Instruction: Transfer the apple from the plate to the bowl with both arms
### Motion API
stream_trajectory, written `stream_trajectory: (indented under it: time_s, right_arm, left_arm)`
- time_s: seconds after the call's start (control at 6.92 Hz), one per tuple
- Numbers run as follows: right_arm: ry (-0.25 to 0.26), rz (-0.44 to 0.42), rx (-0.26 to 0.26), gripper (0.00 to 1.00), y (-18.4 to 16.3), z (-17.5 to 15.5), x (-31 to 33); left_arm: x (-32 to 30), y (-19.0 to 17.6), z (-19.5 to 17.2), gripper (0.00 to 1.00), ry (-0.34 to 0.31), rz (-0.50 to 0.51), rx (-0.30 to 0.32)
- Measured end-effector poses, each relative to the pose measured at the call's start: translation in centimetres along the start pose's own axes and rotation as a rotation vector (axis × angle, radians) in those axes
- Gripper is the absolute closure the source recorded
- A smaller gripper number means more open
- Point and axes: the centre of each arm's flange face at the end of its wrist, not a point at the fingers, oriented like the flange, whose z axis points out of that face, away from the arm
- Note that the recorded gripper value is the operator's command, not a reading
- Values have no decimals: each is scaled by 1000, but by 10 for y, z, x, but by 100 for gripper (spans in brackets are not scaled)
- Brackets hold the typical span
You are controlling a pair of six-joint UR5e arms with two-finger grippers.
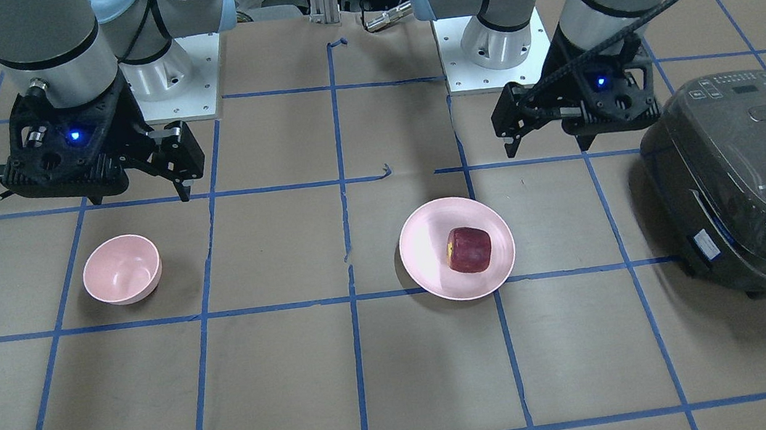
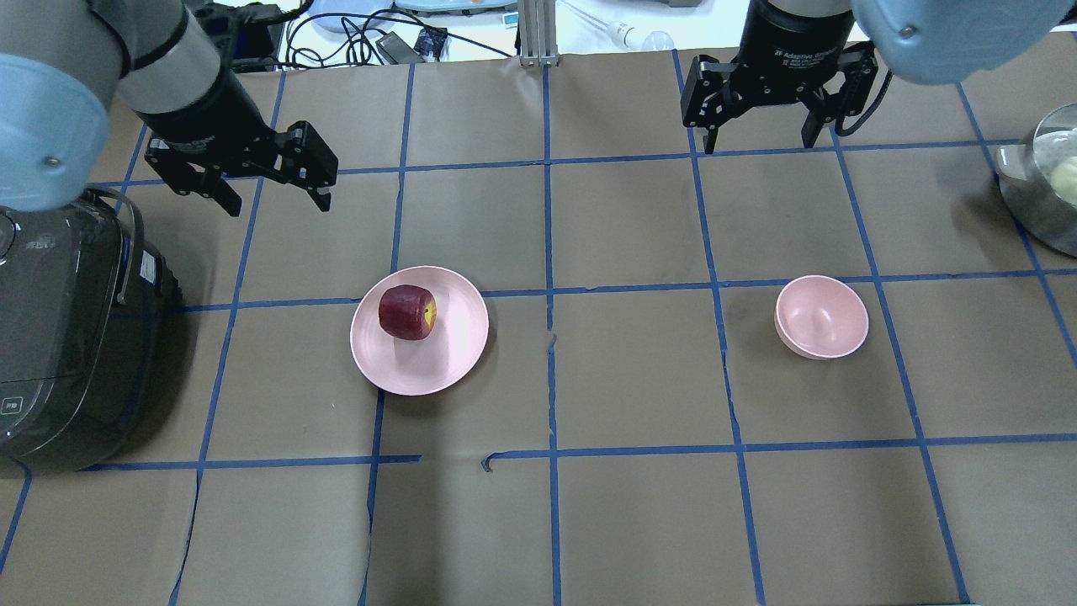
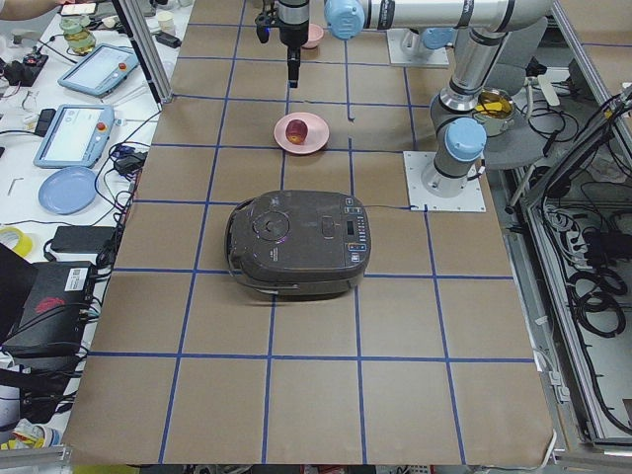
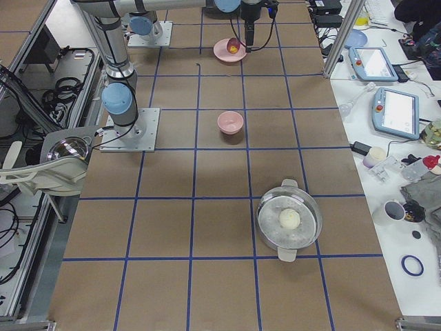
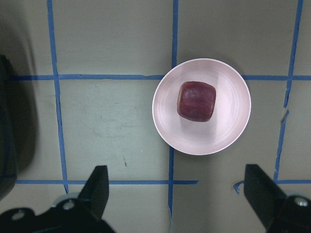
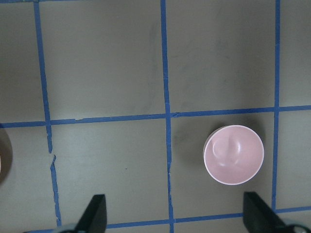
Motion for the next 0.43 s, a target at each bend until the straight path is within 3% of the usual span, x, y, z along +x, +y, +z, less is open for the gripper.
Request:
stream_trajectory:
  time_s: [0.43]
  right_arm:
    - [0,0,0,0,0,0,0]
  left_arm:
    - [18,-2,130,0,21,37,-14]
